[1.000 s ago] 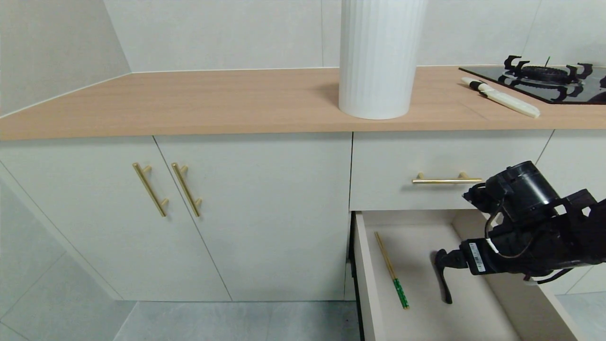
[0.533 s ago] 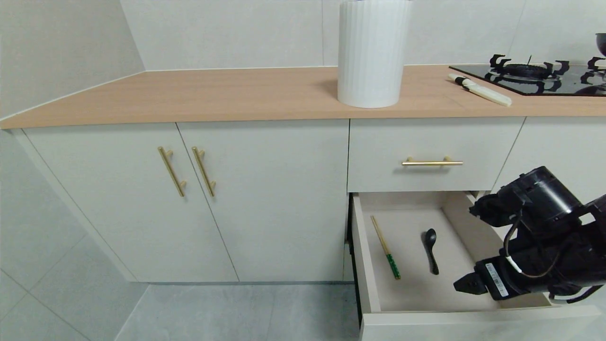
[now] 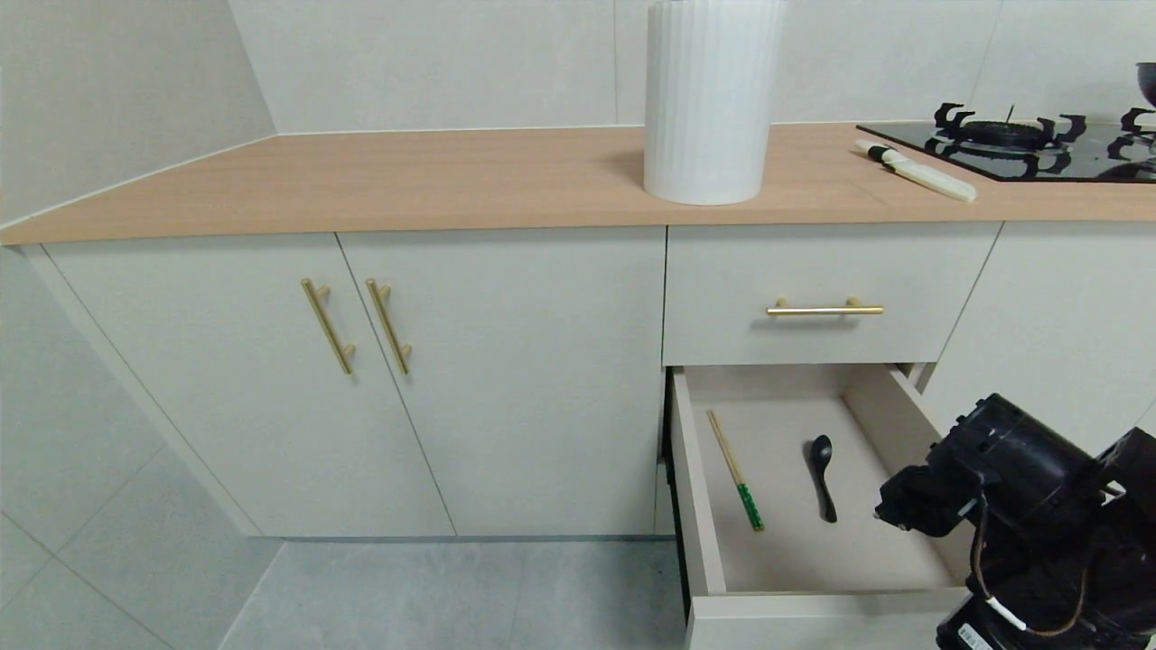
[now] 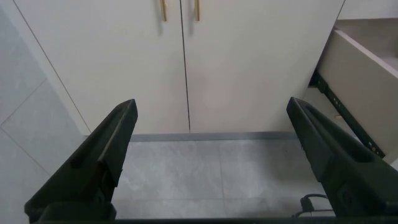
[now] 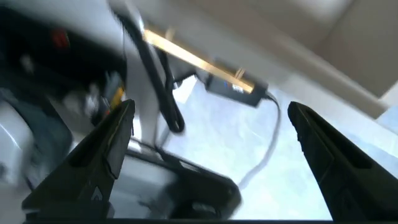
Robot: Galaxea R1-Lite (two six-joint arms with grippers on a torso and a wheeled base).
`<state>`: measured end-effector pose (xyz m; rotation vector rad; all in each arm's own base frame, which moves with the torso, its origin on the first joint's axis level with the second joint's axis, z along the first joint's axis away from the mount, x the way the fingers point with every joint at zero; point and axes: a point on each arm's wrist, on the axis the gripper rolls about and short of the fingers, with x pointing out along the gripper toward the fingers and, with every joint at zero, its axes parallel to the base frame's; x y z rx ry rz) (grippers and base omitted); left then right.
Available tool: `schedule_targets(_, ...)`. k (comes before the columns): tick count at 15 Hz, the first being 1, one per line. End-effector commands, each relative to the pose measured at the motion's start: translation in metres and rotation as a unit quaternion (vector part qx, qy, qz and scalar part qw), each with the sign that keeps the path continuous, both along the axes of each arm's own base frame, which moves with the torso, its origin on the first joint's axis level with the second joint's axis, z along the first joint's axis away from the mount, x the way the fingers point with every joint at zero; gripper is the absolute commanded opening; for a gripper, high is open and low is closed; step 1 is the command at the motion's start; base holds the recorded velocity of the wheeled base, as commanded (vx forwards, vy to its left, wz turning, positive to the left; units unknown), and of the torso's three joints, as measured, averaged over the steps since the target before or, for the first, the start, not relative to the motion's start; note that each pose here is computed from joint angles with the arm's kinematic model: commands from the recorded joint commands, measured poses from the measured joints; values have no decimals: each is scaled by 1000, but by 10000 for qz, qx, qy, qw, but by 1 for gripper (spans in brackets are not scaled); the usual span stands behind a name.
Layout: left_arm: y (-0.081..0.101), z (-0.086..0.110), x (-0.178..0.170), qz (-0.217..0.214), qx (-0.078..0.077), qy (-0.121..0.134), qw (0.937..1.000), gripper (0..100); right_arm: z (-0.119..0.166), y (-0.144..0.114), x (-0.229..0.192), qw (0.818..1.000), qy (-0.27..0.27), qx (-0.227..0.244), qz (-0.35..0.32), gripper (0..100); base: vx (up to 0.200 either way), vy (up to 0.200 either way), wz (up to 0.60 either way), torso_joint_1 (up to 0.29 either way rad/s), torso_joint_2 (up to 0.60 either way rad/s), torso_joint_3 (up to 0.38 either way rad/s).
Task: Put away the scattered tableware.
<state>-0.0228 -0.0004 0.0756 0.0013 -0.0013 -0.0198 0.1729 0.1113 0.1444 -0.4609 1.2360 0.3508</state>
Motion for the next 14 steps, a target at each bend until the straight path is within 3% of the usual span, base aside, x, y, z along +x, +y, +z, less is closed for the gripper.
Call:
schedule_targets(1, 0, 0, 0, -1, 1, -1, 10000, 100, -10, 4, -2, 9995, 232, -173, 149, 100, 0, 0, 0, 0, 0, 0)
schedule_targets(7, 0, 0, 0, 7, 1, -1, 10000, 100, -42, 15, 10, 9946, 829, -603, 154, 100, 0, 0, 0, 0, 0, 0)
schedule_targets(11, 0, 0, 0, -1, 1, -1, 10000, 100, -45, 18, 19, 9947, 827, -608, 15, 100, 0, 0, 0, 0, 0, 0)
schedule_targets(14, 0, 0, 0, -1, 1, -1, 10000, 100, -46, 23, 46, 9922, 727, -382, -939, 100, 0, 0, 0, 0, 0, 0)
